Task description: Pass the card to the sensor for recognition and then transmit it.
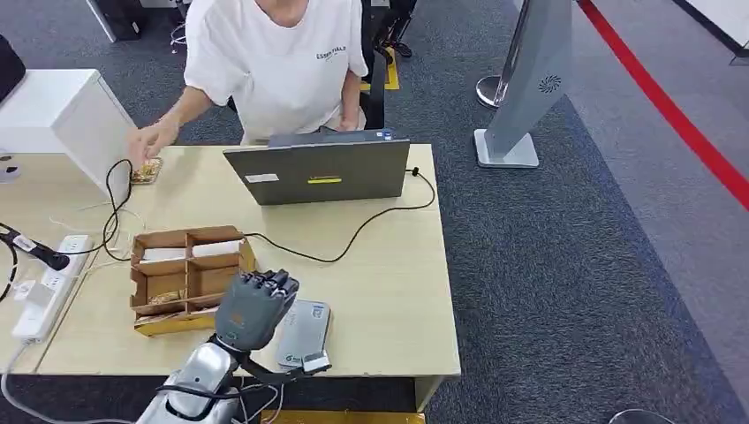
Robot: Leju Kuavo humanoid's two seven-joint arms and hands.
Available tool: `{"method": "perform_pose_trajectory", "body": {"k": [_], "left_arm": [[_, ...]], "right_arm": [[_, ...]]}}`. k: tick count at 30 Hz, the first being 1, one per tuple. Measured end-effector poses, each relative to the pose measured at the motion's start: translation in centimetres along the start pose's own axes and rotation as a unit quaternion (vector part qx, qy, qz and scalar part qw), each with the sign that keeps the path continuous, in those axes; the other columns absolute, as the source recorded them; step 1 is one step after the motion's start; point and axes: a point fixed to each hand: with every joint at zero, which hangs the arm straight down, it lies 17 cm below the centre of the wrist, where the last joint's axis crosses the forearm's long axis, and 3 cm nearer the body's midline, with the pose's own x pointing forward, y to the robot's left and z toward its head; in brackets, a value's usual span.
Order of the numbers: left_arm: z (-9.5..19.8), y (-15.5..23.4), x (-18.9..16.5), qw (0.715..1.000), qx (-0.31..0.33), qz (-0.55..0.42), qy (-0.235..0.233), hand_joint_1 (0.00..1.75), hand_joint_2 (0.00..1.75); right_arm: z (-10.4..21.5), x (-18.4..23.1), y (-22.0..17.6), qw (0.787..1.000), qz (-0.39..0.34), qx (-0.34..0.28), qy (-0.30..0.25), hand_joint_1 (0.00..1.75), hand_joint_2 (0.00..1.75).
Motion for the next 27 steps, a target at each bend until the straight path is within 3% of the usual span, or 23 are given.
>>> {"method": "perform_pose_trajectory", "body": {"k": [27], "left_arm": [[2.2, -2.3, 1.5, 0.999, -0.034, 0.028, 0.026, 1.75, 1.75]], "right_arm": [[0.1, 0.0, 0.3, 1.000, 0.005, 0.002, 0.001, 0.00, 1.75]]}}
